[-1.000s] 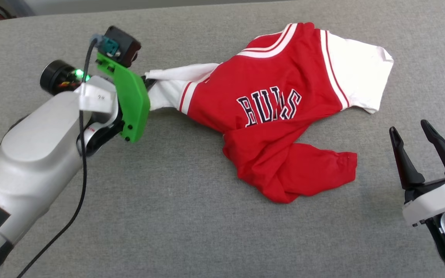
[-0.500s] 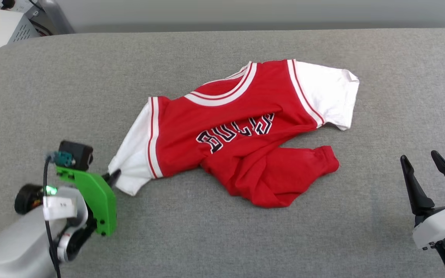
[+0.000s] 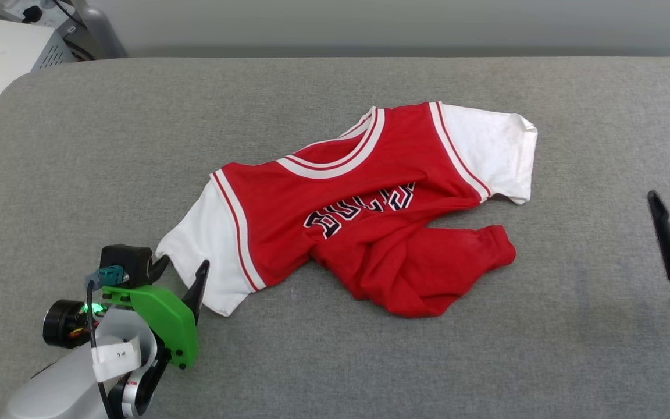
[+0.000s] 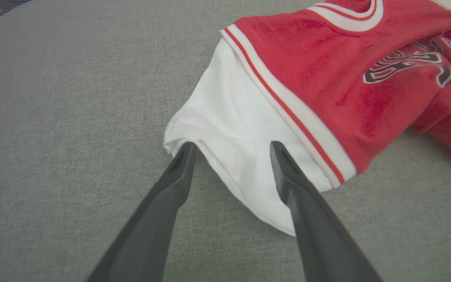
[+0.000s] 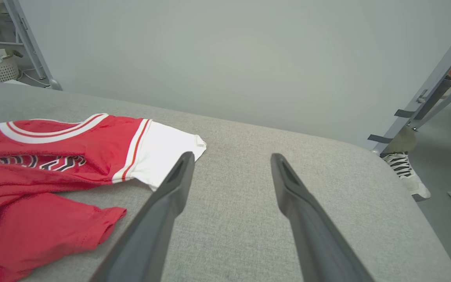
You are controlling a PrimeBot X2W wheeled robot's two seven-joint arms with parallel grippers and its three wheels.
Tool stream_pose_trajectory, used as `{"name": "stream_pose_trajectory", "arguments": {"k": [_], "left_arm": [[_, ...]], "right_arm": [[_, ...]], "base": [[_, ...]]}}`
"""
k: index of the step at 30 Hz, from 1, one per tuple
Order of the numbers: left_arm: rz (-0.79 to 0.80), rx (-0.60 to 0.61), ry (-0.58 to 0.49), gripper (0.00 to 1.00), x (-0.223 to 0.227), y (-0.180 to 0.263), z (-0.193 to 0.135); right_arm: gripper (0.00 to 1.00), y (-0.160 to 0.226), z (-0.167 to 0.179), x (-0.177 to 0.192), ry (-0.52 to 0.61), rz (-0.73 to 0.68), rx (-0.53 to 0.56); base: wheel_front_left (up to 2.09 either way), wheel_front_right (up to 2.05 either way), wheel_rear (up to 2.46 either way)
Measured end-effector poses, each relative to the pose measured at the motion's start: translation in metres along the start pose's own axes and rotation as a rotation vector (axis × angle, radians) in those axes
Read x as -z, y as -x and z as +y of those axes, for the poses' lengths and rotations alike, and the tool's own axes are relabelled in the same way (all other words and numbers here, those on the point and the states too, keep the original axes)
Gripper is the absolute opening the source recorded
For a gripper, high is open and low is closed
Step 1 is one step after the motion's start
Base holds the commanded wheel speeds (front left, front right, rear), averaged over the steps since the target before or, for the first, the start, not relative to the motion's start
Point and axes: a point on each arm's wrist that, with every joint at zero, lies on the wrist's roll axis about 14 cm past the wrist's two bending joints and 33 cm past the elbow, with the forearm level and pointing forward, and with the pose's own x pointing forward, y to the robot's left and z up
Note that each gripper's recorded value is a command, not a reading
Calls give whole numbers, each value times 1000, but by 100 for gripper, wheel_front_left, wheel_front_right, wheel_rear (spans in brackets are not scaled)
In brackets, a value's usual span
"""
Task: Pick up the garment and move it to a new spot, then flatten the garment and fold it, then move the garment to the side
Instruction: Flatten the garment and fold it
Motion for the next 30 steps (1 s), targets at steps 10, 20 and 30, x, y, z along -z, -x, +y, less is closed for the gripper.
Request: {"name": "stream_pose_trajectory", "arguments": {"k": [10,20,30], "left_arm": [[-331,-160,-75,100,-78,18,16],[-565,-275,-73,100,-126,20,22],[-564,-332,-51,100,-110,-1,43]], "right_arm": [[100,-65,-6,-73,115,-13,-97],[100,-120,15,14,128,688,-260],[100,-171,30,76,178,914,-282]], "base": [[0,0,0],[0,0,0],[0,0,0]]}}
